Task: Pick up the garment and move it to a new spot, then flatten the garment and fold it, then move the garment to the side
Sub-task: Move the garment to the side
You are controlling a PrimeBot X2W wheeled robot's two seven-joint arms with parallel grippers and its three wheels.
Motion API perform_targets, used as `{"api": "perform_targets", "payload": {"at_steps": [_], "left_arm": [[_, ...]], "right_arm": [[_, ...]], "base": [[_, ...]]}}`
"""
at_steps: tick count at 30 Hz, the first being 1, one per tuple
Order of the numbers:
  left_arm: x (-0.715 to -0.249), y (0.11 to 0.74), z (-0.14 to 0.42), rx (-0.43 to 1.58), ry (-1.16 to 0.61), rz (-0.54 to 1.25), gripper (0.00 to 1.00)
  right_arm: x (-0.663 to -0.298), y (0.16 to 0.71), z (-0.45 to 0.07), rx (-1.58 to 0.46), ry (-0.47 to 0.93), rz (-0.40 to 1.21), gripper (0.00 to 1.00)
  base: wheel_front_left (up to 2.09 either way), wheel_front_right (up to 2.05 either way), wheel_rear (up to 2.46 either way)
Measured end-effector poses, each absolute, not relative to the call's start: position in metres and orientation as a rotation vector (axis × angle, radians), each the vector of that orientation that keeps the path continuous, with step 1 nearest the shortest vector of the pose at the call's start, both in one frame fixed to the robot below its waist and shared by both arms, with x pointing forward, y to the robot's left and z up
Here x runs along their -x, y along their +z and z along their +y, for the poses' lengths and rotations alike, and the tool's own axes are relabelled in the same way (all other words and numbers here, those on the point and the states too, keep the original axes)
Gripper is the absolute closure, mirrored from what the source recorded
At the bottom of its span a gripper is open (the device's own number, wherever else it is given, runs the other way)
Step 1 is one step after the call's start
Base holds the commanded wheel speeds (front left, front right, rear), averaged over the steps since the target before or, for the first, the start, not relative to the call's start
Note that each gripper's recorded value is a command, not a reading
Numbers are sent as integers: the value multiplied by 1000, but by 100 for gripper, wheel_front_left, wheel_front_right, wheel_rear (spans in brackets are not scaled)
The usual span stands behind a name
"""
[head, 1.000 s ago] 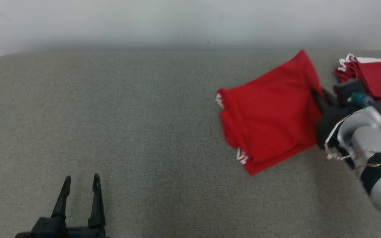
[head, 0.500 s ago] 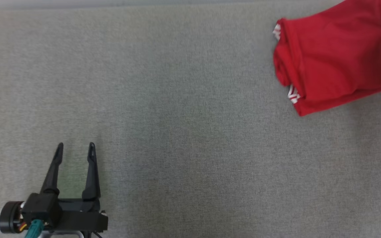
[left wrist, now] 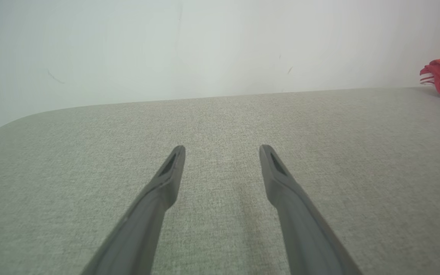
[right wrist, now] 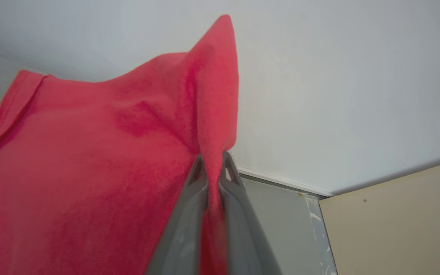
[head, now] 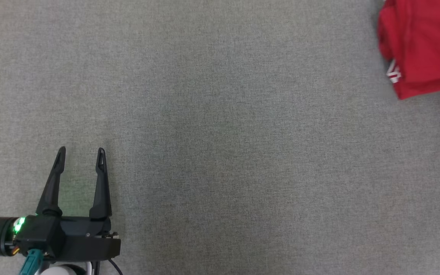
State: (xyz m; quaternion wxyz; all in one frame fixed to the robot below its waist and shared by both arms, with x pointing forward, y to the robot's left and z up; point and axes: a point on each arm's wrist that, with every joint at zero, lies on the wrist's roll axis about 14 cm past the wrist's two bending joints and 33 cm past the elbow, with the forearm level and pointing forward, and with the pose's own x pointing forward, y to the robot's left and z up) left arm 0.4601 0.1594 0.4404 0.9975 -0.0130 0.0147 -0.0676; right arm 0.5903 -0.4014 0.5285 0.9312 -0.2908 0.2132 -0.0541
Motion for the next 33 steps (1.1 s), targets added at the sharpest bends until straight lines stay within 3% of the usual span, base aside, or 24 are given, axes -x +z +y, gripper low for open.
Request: {"api": "perform_targets", "payload": {"at_steps": [15,16,17,23,33], "left_arm": [[-465,446,160,20,-136,1,0],[-465,446,161,20,-135,2,0],[-465,445,161,20,-134,2,0],[-465,447,163,19,-129,0,0],[-446,454,172,28,-96,9,0]], "right_arm": [[-581,530,-444,657,-202,514,100],[-581,529,-444,656,-204,516,69],[-581,529,-445,657,-203,514,0],[-578,534,-448,658,-213,494,0],[-591,584,-395,532,-121,181,0]], "base": [[0,0,0],[0,0,0],[0,0,0],[0,0,0],[0,0,0]]}}
